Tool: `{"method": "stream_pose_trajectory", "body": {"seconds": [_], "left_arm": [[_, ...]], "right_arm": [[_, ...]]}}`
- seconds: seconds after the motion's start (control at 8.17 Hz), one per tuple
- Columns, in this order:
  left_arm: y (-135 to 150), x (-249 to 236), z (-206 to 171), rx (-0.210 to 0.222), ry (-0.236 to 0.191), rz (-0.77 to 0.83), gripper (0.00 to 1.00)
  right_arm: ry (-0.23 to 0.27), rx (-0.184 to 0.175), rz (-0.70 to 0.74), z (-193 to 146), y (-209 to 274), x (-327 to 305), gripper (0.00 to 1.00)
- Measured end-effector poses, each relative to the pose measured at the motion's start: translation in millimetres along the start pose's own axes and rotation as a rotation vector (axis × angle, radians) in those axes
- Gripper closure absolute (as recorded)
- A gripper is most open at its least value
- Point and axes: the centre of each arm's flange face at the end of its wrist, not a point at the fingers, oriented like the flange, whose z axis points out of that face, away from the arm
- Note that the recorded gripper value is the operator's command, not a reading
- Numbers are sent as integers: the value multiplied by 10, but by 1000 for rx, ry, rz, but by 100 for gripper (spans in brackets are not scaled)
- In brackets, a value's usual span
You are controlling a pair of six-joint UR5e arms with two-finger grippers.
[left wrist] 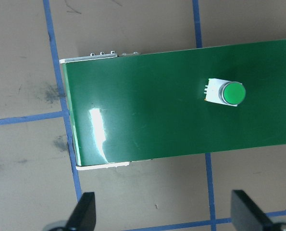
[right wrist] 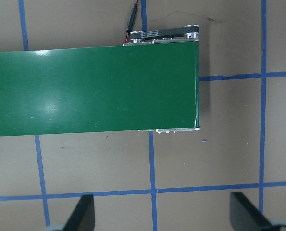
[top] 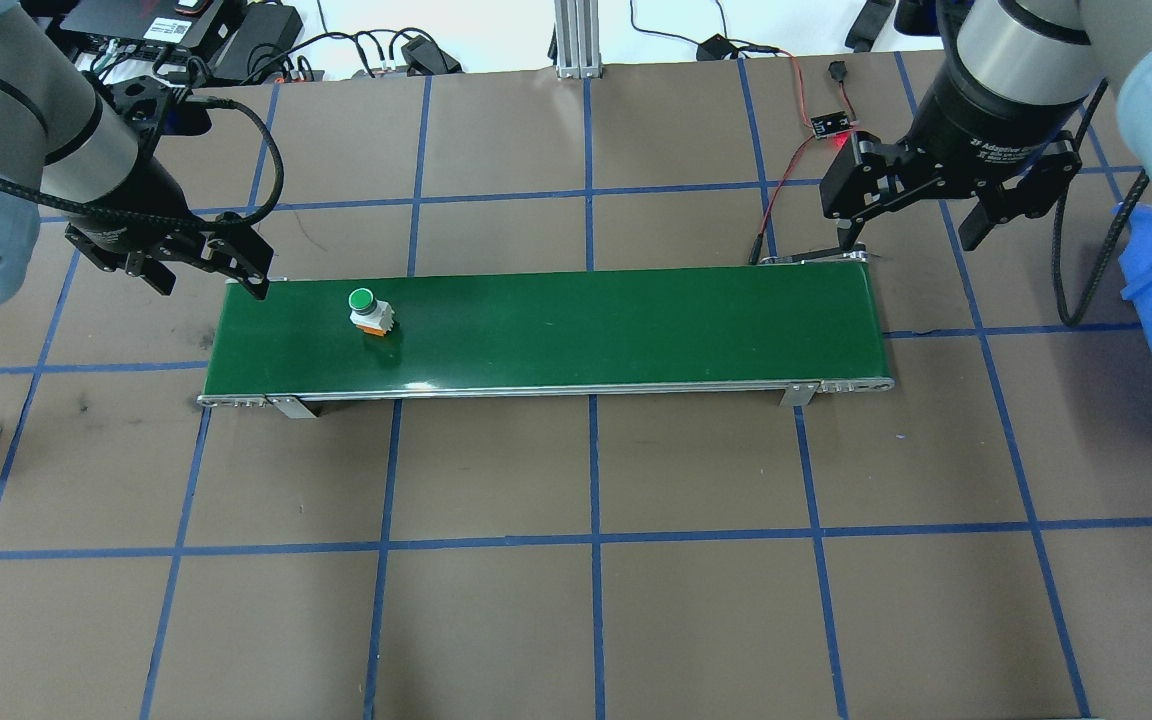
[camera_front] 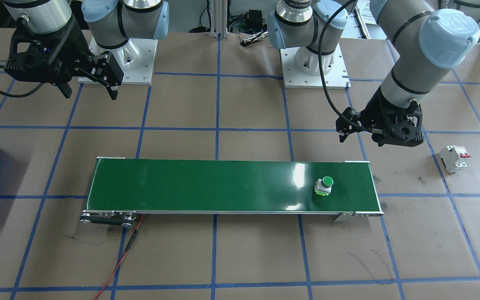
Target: Move button from left to right
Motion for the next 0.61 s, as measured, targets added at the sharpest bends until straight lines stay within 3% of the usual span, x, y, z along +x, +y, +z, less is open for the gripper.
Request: {"method": "stream_pose_trajectory", "body": {"seconds": [0.12, 0.61], "left_arm": [[1, 1, -21, 5, -1, 0, 0], [33, 23, -128, 12, -5, 2, 0]], "right_arm": [[-6, 2, -6, 15, -18, -6, 0], [-9, -45, -15, 465, -361, -16, 1]]}}
